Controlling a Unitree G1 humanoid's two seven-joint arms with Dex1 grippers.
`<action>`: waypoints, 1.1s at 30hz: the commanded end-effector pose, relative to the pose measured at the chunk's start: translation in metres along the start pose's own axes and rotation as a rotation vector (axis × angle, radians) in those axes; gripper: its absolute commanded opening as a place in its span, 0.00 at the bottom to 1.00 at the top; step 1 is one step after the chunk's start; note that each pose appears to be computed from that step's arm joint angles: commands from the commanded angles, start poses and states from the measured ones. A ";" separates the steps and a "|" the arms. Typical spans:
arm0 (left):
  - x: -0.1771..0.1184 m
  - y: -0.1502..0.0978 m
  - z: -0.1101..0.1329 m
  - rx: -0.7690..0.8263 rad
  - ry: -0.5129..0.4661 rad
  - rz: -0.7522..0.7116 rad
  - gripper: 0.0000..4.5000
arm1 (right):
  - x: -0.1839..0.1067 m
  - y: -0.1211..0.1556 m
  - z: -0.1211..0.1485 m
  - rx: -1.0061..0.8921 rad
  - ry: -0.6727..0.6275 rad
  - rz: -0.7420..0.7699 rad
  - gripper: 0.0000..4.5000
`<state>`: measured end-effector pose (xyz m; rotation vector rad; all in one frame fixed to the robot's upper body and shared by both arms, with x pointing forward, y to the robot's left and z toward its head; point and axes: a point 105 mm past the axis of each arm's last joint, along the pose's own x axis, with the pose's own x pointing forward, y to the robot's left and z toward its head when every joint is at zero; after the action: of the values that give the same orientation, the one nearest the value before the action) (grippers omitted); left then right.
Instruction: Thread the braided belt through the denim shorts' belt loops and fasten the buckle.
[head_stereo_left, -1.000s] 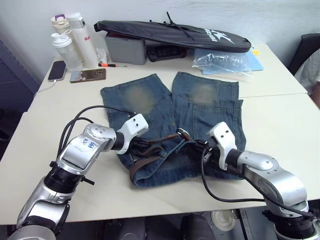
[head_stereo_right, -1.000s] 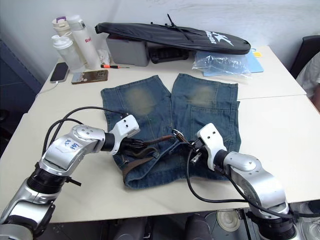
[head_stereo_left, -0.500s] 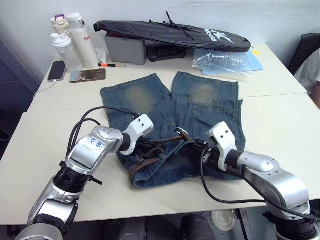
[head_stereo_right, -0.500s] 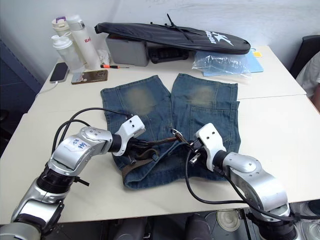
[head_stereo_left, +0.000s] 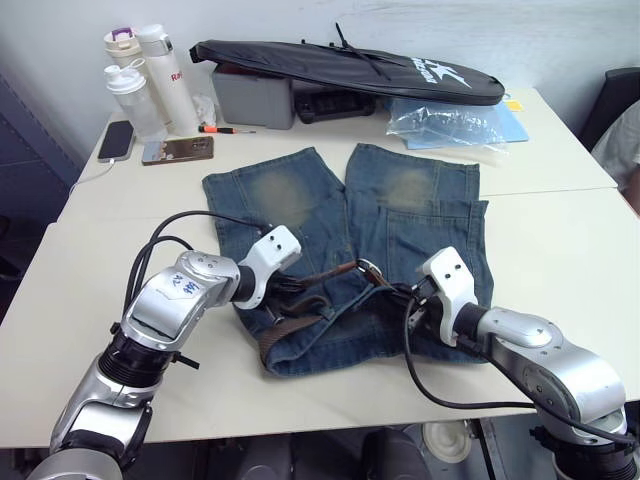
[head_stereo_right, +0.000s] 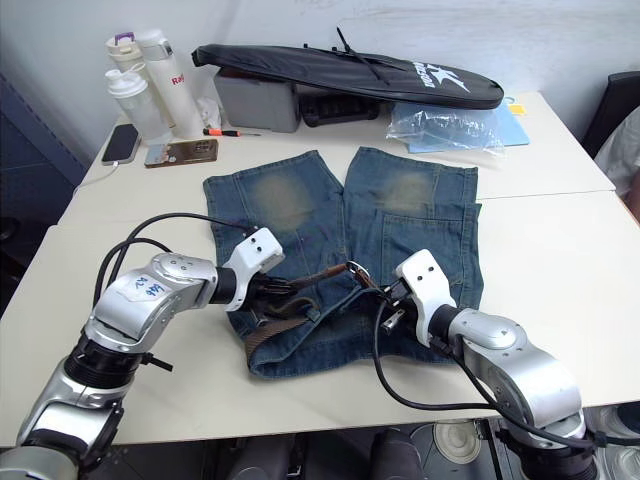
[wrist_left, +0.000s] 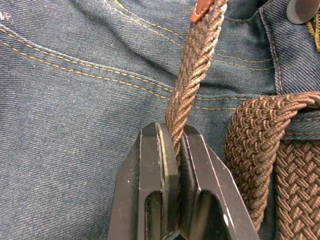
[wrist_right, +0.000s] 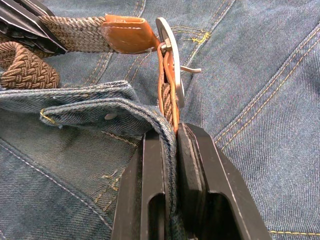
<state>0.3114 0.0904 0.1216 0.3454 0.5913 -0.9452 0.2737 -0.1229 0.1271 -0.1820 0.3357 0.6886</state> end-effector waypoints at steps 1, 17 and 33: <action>0.001 -0.006 0.010 0.048 -0.030 0.000 0.00 | -0.004 0.003 0.019 -0.024 -0.079 -0.008 0.03; 0.013 -0.015 0.024 0.009 -0.080 -0.009 0.00 | 0.002 0.021 0.015 -0.065 -0.059 0.048 0.03; 0.026 -0.028 0.050 0.046 -0.144 -0.049 0.00 | 0.007 0.039 0.013 -0.295 0.014 0.196 0.03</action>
<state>0.3159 0.0517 0.1256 0.3007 0.5440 -0.9632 0.2666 -0.1012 0.1267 -0.4222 0.3042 0.8152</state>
